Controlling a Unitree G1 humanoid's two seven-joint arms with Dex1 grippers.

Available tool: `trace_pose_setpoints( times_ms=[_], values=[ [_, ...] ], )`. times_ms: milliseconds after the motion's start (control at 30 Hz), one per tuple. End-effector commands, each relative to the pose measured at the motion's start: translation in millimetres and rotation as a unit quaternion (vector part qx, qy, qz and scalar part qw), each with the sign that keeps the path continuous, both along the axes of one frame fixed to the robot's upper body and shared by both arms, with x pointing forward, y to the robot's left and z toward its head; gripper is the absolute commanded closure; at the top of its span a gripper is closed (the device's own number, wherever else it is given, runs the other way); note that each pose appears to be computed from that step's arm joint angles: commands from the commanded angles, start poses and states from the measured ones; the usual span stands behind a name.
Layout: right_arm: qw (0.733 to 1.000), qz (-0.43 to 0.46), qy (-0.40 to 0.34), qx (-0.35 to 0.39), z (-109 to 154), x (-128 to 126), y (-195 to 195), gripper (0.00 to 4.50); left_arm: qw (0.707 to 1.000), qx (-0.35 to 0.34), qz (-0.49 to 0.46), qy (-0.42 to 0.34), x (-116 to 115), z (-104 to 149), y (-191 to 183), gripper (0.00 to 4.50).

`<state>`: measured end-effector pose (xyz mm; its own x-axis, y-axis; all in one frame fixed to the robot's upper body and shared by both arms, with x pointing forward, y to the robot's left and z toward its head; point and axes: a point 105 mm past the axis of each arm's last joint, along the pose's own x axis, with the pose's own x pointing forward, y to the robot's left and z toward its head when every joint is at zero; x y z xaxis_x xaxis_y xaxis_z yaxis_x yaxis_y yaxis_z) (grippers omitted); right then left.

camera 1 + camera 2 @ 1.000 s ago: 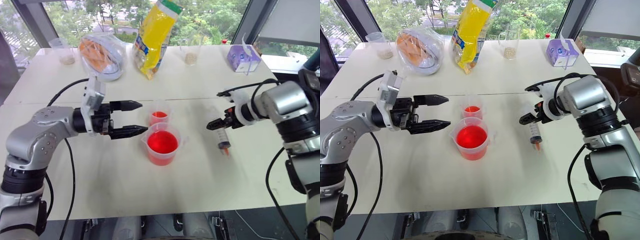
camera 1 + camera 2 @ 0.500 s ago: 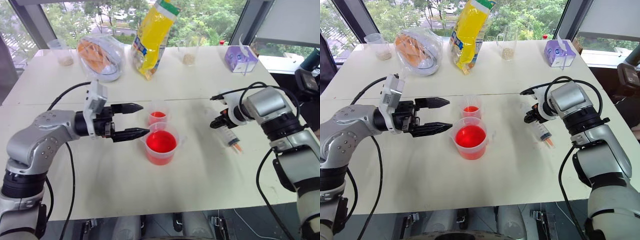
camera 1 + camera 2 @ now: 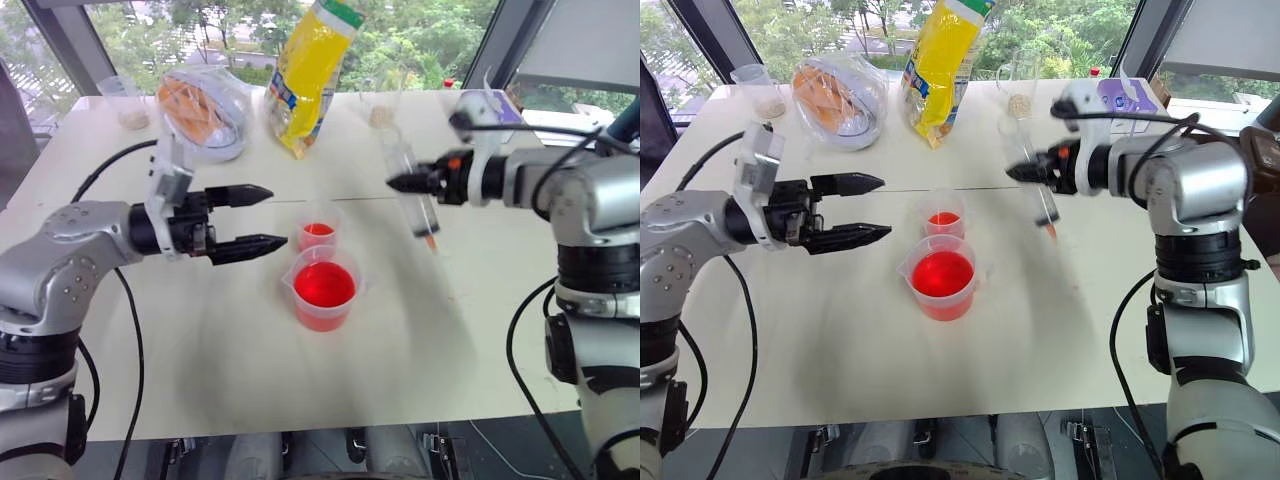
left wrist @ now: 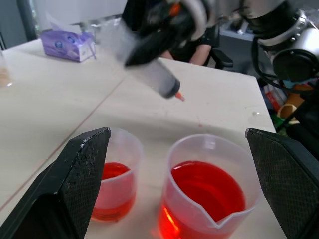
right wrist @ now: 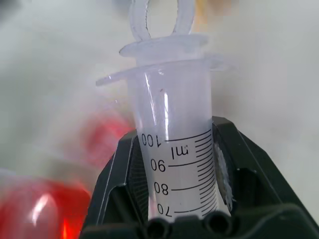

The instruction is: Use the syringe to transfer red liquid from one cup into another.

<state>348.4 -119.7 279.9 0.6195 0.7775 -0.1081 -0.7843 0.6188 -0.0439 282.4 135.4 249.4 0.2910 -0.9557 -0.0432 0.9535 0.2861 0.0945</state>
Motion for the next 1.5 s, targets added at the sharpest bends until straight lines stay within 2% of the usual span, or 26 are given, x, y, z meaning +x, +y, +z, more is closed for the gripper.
trace_pose_setpoints(
  times_ms=[33,133,200,267,500,767,1233,1367,1400,1467,1500],
  values=[
    [0.992,0.059,-0.095,0.056,32,-28,15,3.12,1.000,-0.003,-0.008,-0.024,-1,15,3,0.00],
    [0.973,0.134,-0.141,0.123,40,-58,37,3.12,1.000,-0.004,-0.013,-0.025,4,19,1,0.00],
    [0.956,0.181,-0.163,0.162,35,-76,47,3.12,0.999,-0.001,-0.020,-0.028,7,23,-4,0.00],
    [0.952,0.195,-0.164,0.169,24,-81,55,3.12,0.999,0.000,-0.023,-0.028,10,26,-4,0.00],
    [0.953,0.208,-0.156,0.157,-20,-77,77,3.12,0.999,0.004,-0.046,-0.026,8,37,-10,0.00],
    [0.963,0.200,-0.134,0.119,-75,-69,80,3.12,0.996,0.008,-0.084,-0.009,-6,37,-22,0.00],
    [0.967,0.194,-0.132,0.096,-89,-65,77,3.12,0.994,0.008,-0.109,0.010,-12,22,-39,0.00],
    [0.968,0.194,-0.132,0.092,-89,-65,76,3.12,0.993,0.006,-0.120,0.017,-15,20,-42,1.18],
    [0.968,0.194,-0.132,0.091,-88,-65,76,3.12,0.992,0.008,-0.121,0.018,-15,18,-43,1.79],
    [0.968,0.195,-0.133,0.090,-88,-65,75,3.12,0.992,0.010,-0.123,0.019,-15,16,-44,2.63],
    [0.968,0.195,-0.133,0.090,-87,-65,75,3.12,0.992,0.010,-0.124,0.019,-15,16,-44,3.25]
  ],
)
